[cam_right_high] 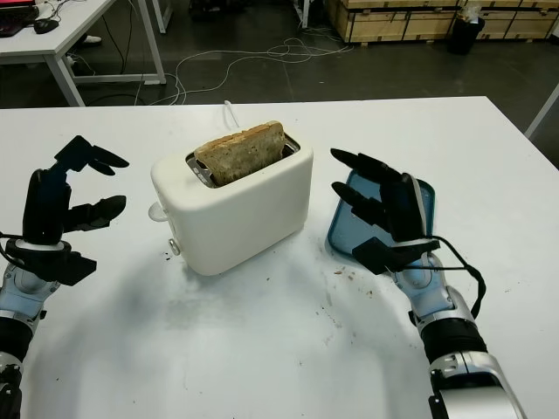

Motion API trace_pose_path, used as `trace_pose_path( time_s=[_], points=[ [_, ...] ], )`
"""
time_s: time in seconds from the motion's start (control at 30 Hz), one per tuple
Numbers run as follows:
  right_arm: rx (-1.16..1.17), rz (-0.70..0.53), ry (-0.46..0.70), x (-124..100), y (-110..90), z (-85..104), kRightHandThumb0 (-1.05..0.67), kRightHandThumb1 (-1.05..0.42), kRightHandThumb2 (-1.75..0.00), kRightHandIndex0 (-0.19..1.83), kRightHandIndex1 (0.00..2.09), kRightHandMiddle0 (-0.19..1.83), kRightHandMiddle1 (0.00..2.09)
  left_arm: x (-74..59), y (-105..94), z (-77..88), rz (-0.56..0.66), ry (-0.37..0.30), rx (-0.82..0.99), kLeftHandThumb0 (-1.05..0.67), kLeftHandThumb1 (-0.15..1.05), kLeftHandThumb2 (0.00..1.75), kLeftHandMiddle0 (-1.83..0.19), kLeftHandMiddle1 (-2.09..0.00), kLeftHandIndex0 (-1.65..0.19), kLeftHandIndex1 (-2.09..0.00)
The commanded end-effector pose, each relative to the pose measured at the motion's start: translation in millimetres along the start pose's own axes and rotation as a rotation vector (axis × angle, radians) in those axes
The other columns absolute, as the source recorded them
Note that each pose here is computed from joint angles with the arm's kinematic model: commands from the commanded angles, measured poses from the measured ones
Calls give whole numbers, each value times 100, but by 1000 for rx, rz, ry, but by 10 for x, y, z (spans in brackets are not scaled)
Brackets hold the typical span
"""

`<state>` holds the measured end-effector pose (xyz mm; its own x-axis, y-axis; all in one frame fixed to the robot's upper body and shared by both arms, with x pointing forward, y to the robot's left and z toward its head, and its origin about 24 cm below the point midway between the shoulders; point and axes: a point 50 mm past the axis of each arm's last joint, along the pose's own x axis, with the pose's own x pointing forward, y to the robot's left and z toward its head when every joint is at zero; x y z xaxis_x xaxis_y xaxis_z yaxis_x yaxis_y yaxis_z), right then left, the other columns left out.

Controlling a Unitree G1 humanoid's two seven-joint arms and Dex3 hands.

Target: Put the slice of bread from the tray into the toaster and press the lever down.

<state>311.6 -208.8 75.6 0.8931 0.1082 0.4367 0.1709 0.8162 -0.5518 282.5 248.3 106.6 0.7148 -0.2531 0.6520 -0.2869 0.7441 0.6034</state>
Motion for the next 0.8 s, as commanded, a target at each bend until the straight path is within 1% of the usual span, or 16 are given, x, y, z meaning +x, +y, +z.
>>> trace_pose_path(
  time_s=[0.0, 0.03, 0.13, 0.23, 0.4, 0.57, 0.77],
  points=[
    [15, -28, 17, 9, -28, -2, -35, -92, -20, 87, 8, 84, 1, -5, 50, 30, -10, -45, 26, -96, 92, 64, -20, -174, -19, -151],
    [16, -34, 20, 16, -37, -4, -35, -92, -20, 87, 7, 84, 1, -17, 49, 36, -18, -57, 33, -95, 92, 65, -20, -174, -17, -150],
    [23, -47, 29, 31, -54, -8, -34, -92, -20, 87, 6, 83, 0, -52, 47, 44, -60, -86, 85, -93, 92, 70, -21, -175, -12, -139],
    [21, -51, 30, 52, -61, -3, -33, -92, -20, 88, 5, 83, 0, -77, 52, 60, -80, -134, 150, -90, 92, 76, -26, -175, -8, -130],
    [24, -50, 31, 66, -52, -4, -33, -92, -19, 90, 4, 84, 0, -77, 83, 62, -79, -178, 218, -89, 92, 83, -28, -175, -5, -129],
    [21, -53, 34, 75, -49, -6, -32, -92, -18, 91, 3, 84, 0, -71, 89, 60, -109, -200, 257, -90, 92, 88, -23, -175, 0, -125],
    [25, -58, 47, 80, -73, -26, -32, -92, -17, 93, 3, 84, 0, -84, 65, 54, -124, -207, 252, -90, 92, 87, -27, -175, -1, -125]
  ],
)
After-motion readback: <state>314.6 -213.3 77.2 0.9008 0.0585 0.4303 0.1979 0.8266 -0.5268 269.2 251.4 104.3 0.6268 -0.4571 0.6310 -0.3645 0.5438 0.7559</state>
